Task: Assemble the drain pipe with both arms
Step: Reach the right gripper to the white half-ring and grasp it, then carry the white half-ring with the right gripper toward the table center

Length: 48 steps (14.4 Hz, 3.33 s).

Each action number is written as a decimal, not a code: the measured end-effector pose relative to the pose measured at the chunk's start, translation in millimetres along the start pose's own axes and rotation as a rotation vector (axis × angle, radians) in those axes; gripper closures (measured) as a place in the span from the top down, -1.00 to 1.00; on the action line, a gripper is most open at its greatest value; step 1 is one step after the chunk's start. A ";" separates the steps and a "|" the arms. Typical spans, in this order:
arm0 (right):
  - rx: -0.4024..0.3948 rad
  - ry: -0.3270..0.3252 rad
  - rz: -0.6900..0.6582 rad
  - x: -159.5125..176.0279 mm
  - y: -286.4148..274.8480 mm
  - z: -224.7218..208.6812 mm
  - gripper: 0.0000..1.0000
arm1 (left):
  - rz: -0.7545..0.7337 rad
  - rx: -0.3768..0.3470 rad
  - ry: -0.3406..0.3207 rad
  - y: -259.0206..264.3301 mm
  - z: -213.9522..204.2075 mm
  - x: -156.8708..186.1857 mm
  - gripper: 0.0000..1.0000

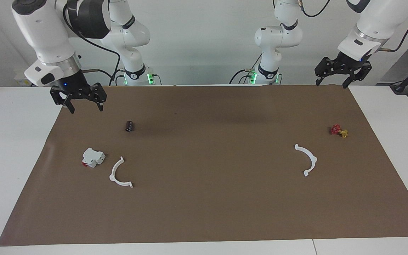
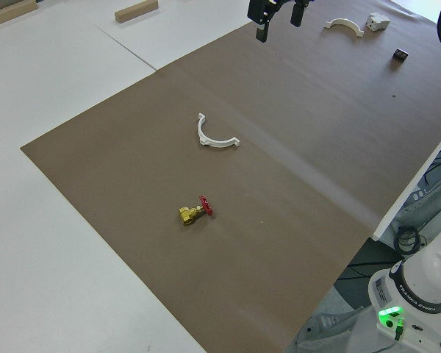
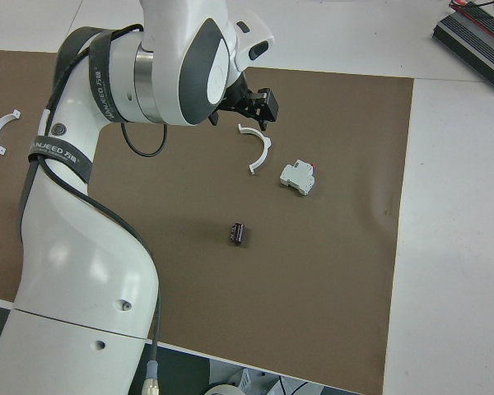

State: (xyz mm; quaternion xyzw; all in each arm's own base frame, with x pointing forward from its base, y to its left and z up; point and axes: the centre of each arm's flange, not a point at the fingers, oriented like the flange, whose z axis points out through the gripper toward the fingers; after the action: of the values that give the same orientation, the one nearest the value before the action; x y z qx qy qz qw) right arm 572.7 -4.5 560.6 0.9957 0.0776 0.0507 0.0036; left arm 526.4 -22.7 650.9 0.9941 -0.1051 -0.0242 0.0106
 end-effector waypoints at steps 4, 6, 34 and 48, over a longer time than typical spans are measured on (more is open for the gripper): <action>0.018 0.057 -0.212 45.5 0.9 103.6 1.00 | 0.000 0.000 0.000 0.0 0.0 0.0 1.00; -0.003 0.072 -0.325 61.1 3.8 157.4 1.00 | 0.000 0.000 0.000 0.0 0.0 0.0 1.00; -0.002 0.086 -0.343 83.8 -34.5 215.9 -0.58 | 0.000 0.000 0.000 0.0 0.0 0.0 1.00; -0.067 0.037 0.014 27.5 -327.4 212.3 -0.58 | 0.000 0.000 0.000 0.0 0.0 0.0 1.00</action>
State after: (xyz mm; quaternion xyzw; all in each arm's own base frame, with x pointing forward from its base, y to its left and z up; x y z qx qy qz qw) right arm 570.8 323.4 347.2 0.9944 0.0689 0.0717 0.0349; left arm 526.4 -22.7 650.9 0.9941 -0.1051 -0.0242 0.0106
